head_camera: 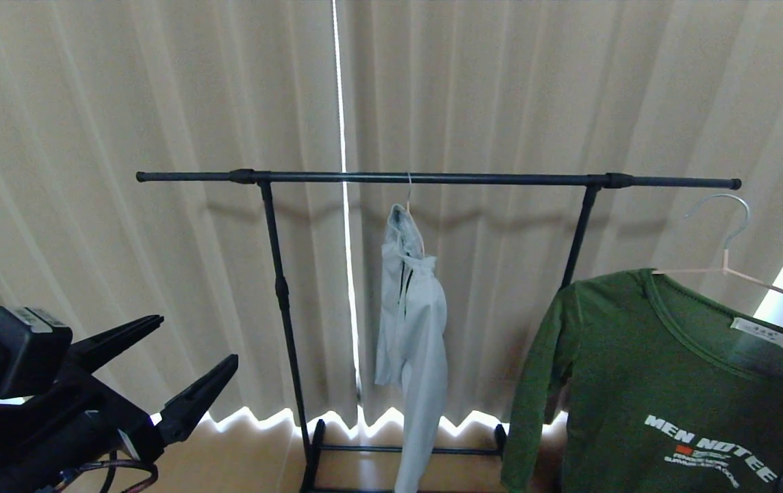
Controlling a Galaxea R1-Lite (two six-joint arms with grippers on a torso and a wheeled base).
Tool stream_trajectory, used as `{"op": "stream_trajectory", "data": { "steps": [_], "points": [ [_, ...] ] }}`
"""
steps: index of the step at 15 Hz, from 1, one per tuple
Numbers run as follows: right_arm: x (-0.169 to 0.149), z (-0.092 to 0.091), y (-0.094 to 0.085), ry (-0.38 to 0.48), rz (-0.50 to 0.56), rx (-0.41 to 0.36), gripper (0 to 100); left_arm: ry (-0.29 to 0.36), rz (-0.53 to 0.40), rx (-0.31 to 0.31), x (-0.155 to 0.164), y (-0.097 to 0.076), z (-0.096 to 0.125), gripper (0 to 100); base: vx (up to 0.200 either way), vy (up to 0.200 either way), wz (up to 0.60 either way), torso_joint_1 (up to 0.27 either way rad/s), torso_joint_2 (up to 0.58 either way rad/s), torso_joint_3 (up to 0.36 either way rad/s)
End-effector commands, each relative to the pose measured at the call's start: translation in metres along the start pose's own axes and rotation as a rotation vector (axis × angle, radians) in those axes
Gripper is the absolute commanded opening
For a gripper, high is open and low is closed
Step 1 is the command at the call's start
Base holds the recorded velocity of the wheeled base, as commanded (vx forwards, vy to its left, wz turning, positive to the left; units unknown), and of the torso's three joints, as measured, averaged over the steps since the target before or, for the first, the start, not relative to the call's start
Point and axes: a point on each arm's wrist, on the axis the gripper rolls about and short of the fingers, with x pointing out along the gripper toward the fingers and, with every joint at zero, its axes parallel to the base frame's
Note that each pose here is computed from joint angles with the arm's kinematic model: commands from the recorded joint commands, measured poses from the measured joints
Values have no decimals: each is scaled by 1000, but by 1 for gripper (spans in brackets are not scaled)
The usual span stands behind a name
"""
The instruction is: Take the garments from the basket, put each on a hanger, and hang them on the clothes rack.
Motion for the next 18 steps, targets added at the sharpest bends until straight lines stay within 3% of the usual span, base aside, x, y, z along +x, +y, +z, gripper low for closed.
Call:
{"op": "stream_trajectory", "data": {
  "steps": [1,3,18],
  "points": [
    [0,0,2,-2,9,-4,0,-2,1,-2,-1,0,0,100,0,0,0,0,0,0],
    [0,1,3,-6,18,-5,0,0,1,-4,-1,0,0,100,0,0,0,0,0,0],
    [-4,6,16,-41,88,-32,0,-3,1,12,-8,-1,-2,100,200,0,0,3,3,2]
  ]
}}
